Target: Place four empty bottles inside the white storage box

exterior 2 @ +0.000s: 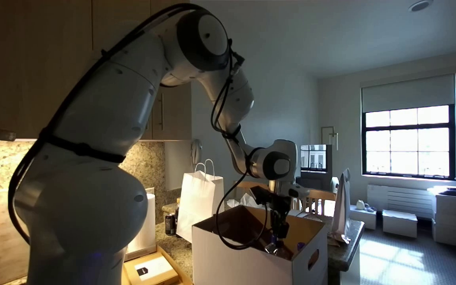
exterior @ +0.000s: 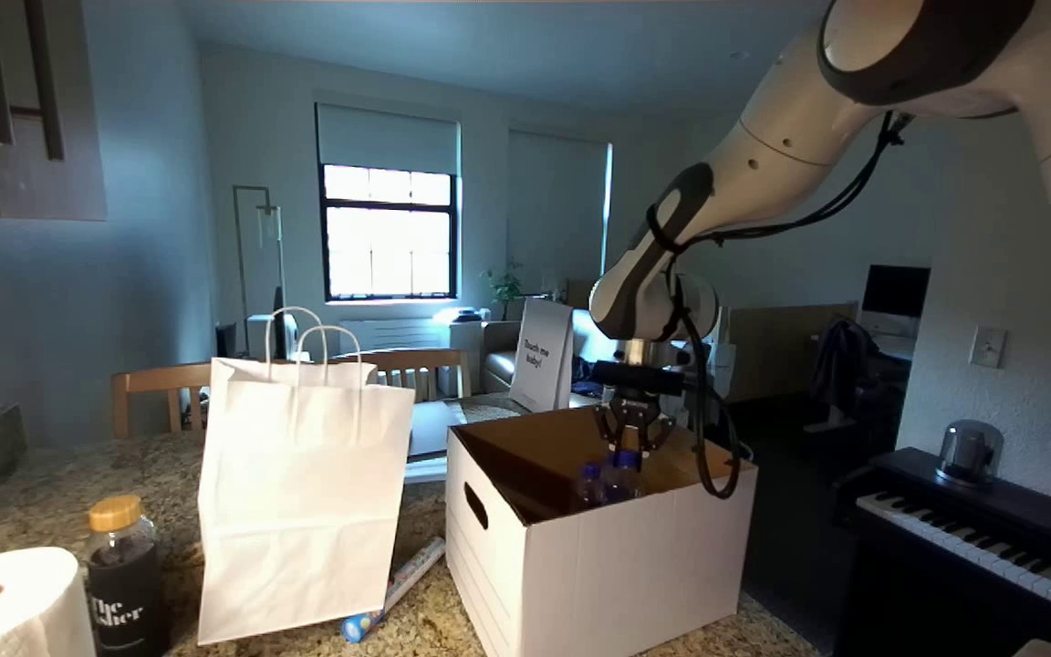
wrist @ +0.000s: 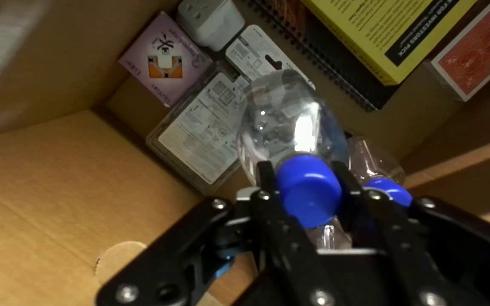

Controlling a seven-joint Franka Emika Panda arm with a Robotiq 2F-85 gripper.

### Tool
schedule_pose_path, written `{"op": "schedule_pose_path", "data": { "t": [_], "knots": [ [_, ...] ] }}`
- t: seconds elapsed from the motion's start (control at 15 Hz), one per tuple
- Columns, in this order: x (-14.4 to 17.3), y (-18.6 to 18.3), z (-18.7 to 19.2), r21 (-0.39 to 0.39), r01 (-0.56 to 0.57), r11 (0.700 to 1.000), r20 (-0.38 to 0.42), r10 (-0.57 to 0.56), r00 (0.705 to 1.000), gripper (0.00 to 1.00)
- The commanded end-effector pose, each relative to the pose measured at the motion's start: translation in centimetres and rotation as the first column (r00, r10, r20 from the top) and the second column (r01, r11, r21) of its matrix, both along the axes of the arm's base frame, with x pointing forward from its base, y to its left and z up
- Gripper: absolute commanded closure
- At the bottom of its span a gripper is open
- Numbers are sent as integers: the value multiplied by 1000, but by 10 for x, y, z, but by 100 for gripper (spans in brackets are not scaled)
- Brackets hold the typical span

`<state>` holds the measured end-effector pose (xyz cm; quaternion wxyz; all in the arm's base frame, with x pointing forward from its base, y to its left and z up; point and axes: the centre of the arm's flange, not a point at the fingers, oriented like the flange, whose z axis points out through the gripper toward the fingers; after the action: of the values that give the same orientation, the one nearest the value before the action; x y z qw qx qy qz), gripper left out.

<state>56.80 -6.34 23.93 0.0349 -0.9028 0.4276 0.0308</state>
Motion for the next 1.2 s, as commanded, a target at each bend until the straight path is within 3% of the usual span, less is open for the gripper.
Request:
{"op": "schedule_pose_path", "data": {
  "t": [0.0,0.13,0.27,0.67,0.87,1.13],
  "knots": [
    [20,7,8,-31,14,999,5,-14,1000,82],
    [25,15,8,-30,4,1000,4,-3,1000,38],
    [28,24,16,-24,-9,1000,11,10,1000,35],
    [7,48,86,-55,-41,998,116,48,992,2],
    [-21,67,129,-77,-78,994,188,91,978,0],
    [-70,127,166,-137,-224,965,233,252,939,0]
  ]
}}
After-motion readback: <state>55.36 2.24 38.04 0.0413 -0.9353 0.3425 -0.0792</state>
